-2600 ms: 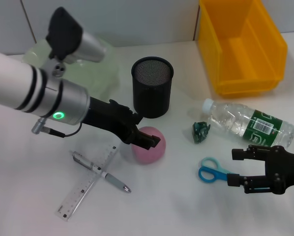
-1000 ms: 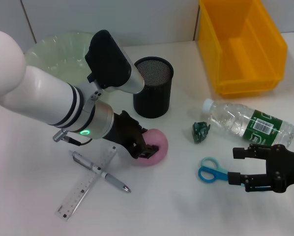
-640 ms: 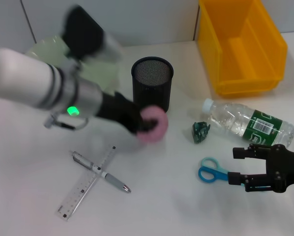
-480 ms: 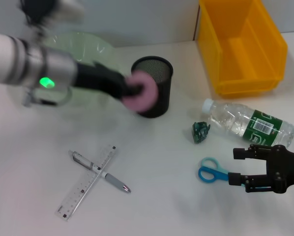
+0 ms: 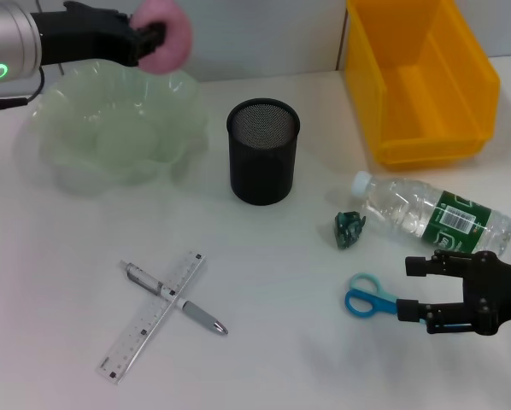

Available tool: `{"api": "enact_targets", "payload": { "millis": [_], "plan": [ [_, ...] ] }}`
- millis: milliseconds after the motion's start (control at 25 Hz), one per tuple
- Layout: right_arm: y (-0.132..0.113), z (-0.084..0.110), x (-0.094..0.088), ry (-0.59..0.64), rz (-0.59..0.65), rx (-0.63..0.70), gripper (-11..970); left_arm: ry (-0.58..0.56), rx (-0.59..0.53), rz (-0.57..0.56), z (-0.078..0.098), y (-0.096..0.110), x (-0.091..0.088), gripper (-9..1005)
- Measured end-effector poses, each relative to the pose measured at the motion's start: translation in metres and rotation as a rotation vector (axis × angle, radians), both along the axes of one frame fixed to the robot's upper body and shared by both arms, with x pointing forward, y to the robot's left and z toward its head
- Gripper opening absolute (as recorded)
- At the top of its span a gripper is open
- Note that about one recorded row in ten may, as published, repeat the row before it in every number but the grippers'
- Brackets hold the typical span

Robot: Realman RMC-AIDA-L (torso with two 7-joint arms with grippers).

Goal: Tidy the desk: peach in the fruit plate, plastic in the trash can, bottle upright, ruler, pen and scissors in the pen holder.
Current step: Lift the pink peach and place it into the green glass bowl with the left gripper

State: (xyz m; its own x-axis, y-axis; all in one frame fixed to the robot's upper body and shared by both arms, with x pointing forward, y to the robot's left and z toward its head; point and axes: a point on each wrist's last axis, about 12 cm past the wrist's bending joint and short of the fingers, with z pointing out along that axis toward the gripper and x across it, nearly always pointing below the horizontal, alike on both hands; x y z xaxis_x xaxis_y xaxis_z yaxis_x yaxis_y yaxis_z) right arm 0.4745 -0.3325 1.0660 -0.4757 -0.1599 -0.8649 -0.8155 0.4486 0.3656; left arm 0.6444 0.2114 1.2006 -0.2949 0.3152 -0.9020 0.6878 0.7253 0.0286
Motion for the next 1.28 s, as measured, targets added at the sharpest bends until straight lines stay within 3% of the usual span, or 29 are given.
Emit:
{"api": "enact_targets", "payload": {
  "millis": [440, 1000, 1280],
  "plan": [
    [0.002, 0.001, 0.004, -0.008, -0.002, 0.004, 834, -0.091, 0.244, 0.075, -0.058, -0.025, 0.013, 202],
    [0.002, 0.001, 0.004, -0.007, -0.004, 0.005, 833, -0.056, 0.296, 0.097, -0.074, -0.01, 0.009, 190],
    [0.002, 0.001, 0.004, -0.008, -0.002, 0.005, 833, -0.038, 0.288, 0.105, -0.077, -0.006, 0.007, 360]
  ]
}}
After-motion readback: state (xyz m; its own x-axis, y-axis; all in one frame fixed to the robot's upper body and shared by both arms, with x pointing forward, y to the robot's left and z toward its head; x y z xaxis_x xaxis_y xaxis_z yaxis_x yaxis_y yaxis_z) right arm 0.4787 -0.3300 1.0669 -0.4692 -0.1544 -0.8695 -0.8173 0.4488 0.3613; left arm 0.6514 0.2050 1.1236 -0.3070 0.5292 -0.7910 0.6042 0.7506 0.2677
